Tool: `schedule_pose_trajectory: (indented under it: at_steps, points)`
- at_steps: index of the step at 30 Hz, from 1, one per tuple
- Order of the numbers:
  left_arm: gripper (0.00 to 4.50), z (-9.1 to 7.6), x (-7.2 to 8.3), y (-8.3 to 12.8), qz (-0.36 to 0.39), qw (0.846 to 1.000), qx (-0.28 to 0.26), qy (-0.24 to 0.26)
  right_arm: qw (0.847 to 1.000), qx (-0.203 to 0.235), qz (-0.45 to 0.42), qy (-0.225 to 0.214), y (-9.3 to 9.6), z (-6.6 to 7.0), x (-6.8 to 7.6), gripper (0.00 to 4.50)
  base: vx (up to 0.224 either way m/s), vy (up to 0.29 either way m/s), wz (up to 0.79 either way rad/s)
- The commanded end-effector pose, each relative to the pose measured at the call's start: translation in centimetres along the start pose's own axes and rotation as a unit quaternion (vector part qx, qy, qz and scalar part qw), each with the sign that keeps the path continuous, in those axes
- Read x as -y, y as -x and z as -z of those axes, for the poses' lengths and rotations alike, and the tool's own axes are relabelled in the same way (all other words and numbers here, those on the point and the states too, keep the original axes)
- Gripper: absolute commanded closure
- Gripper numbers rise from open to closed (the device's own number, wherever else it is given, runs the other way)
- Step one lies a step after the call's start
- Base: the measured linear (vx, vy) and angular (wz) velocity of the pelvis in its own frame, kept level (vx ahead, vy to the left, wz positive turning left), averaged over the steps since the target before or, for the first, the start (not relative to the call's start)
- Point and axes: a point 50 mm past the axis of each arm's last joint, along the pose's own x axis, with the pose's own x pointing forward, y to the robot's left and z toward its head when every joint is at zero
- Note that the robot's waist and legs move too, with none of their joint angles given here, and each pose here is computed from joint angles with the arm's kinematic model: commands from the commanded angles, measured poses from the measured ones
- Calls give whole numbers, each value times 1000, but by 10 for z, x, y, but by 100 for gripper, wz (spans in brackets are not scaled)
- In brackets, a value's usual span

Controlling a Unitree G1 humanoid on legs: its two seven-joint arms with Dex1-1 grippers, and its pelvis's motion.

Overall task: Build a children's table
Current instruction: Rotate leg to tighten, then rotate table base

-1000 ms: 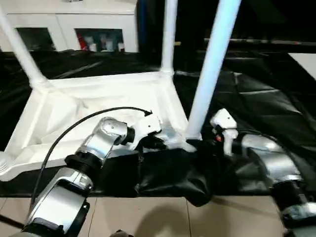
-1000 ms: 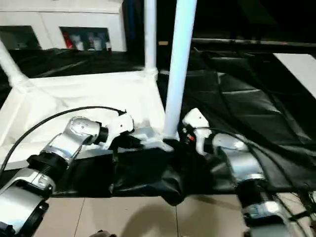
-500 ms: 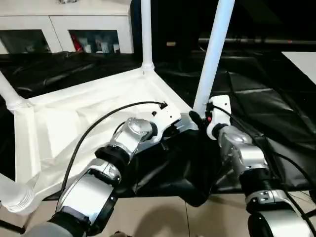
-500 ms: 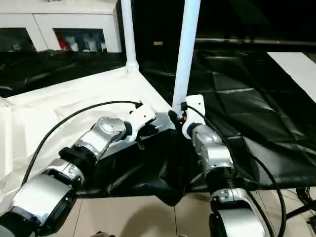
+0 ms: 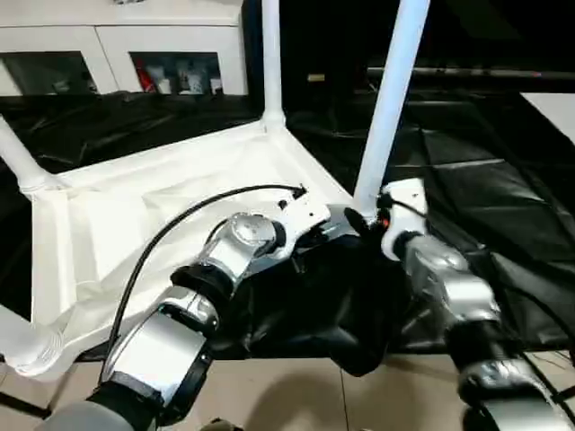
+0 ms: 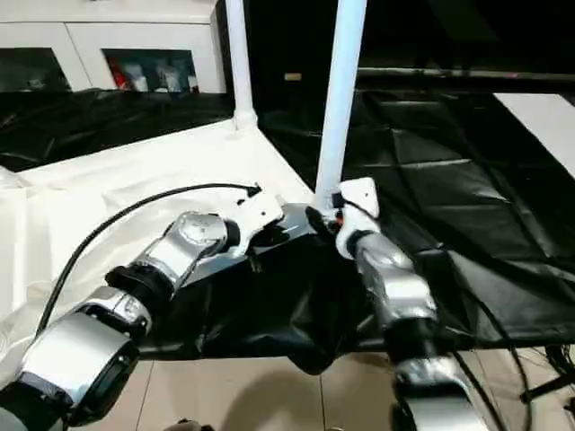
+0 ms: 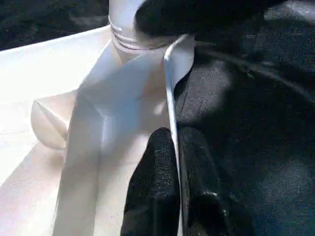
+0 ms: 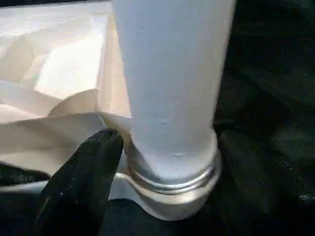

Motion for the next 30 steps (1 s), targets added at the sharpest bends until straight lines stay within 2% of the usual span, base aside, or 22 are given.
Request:
schedule_pose_trajectory:
  at_steps: [1,3,5,7,12,14,15,16,17,18,19,22,24,28,29,30]
  points:
    - [404,-18,-5,2,-11,998,63,-19,999,8,-36,11,8,-6,-2,91,0,0,0]
    - [393,-20,-6,6,-1,997,76,-1,996,10,-82,27,24,-7,-1,91,0,0,0]
    - [366,-20,-7,7,4,997,81,5,995,11,-96,32,29,-7,-1,91,0,0,0]
    - [357,-20,-10,15,17,995,97,16,990,13,-134,47,42,-9,0,91,0,0,0]
    - [323,-19,-12,25,36,993,109,24,983,16,-176,49,52,-11,-2,91,0,0,0]
    - [315,-9,-9,39,84,993,83,30,980,19,-193,45,54,-15,-6,91,0,0,0]
    - [296,0,-5,51,116,991,54,26,980,20,-194,41,51,-16,-9,91,0,0,0]
    - [296,6,-1,59,139,989,34,23,980,20,-195,39,49,-16,-11,91,0,0,0]
    - [285,6,-1,59,139,989,34,23,980,20,-195,39,49,-16,-11,91,0,0,0]
    - [274,12,2,70,147,989,14,22,980,18,-194,39,44,-16,-14,91,0,0,0]
    - [274,17,2,81,136,990,1,27,979,18,-201,35,38,-17,-18,91,0,0,0]
    - [241,19,2,88,125,992,-6,32,977,20,-208,32,35,-17,-21,91,0,0,0]
    - [241,21,3,94,115,993,-13,36,977,19,-211,33,32,-18,-24,91,0,0,0]
    - [241,36,15,119,99,991,-33,82,975,28,-218,19,4,-25,-40,91,0,0,0]
    - [241,36,15,119,99,991,-33,82,975,28,-218,19,4,-25,-40,91,0,0,0]
    - [241,45,23,126,90,988,-49,112,977,38,-209,10,-13,-32,-48,91,0,0,0]
